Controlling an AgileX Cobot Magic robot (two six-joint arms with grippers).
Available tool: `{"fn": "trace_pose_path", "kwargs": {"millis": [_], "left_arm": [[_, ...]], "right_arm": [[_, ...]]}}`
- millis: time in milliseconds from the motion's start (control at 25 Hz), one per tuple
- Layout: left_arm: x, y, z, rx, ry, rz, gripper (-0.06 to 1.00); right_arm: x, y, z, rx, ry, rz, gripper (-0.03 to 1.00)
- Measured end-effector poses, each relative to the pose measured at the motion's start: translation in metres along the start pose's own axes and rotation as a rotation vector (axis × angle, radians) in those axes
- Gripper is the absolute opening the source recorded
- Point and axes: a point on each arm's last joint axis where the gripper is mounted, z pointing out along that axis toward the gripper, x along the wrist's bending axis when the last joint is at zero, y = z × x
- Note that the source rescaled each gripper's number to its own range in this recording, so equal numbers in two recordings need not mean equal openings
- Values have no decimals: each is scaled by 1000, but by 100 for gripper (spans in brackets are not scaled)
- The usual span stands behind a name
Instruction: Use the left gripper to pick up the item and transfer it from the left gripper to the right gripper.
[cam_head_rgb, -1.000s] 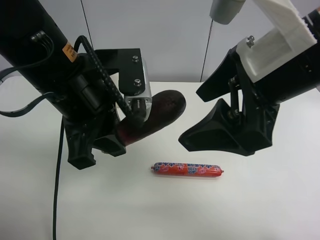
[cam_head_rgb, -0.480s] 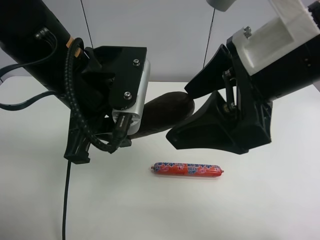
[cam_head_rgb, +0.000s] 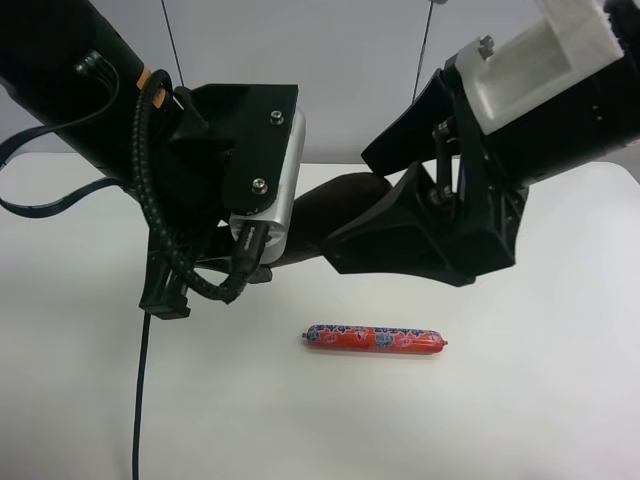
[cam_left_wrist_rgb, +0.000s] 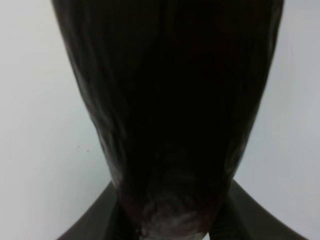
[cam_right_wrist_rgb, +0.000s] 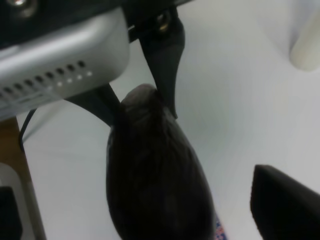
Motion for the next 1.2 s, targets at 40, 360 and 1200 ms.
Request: {"fn": "trace_pose_path", "kwargs": {"millis": [40,360,1200], "left_arm": [[0,0,0,-3,-1,5,0],[-1,3,0,-38,-5,64,0],[1,3,0,-38,7,80,17]], "right_arm": [[-1,-1,4,7,7,10,95],[-10,-2,30,21,43,36,92],[-12,1,33,-7,36,43,1]]}}
